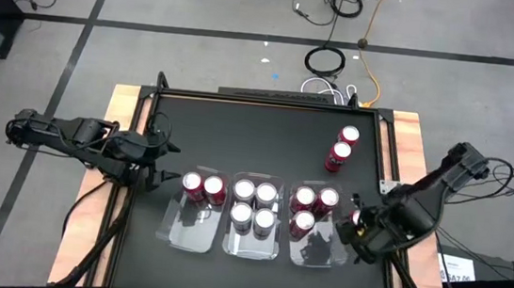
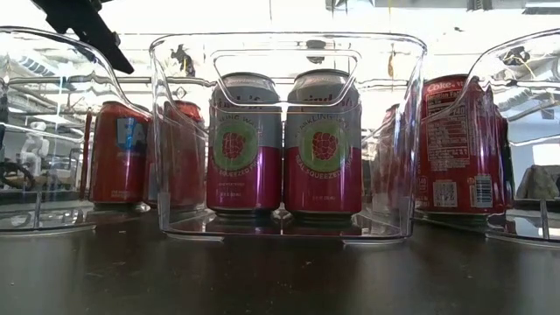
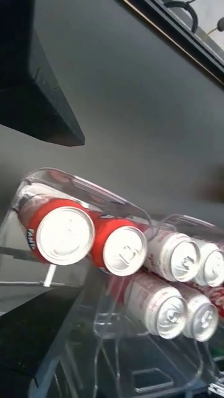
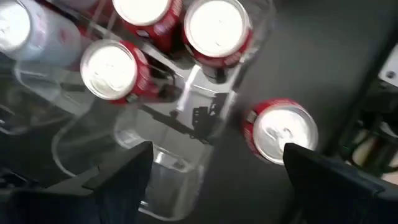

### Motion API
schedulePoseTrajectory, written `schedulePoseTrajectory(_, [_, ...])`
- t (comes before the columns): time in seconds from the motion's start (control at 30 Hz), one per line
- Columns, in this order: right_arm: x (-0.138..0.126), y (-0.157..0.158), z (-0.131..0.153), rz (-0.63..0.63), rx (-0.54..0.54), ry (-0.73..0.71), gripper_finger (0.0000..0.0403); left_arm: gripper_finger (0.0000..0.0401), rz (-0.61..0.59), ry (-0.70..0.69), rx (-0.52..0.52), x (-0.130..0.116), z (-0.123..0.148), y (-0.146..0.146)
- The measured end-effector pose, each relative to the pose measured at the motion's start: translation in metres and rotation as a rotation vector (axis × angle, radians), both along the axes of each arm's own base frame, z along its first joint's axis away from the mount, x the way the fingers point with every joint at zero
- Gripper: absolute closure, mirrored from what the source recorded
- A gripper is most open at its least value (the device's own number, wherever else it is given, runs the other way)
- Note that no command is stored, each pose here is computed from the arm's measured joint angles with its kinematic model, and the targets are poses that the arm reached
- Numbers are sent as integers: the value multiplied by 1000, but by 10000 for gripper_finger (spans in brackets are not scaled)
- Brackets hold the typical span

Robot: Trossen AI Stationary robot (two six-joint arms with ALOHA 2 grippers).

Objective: Sort soda cans
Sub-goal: Put the red soda can into the right transparent bin

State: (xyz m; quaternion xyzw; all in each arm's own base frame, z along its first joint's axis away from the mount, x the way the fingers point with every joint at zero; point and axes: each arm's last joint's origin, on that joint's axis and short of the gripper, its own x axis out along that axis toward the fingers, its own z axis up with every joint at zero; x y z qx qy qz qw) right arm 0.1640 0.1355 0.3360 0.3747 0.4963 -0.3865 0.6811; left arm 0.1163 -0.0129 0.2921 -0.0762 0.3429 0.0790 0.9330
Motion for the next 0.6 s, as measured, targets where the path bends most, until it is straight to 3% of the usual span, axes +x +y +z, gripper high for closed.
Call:
schedulePoseTrajectory(0.27, [-23, 9, 3, 36, 22, -22, 50, 13, 0, -6, -1, 0, 0, 0])
schedulePoseTrajectory(0.47, [-49, -12, -15, 58, 21, 21, 50, 13, 0, -56, -9, 3, 4, -1])
schedulePoseTrajectory(0.6, [-61, -26, -27, 178, 46, -23, 50, 13, 0, -74, -12, 5, 6, -1])
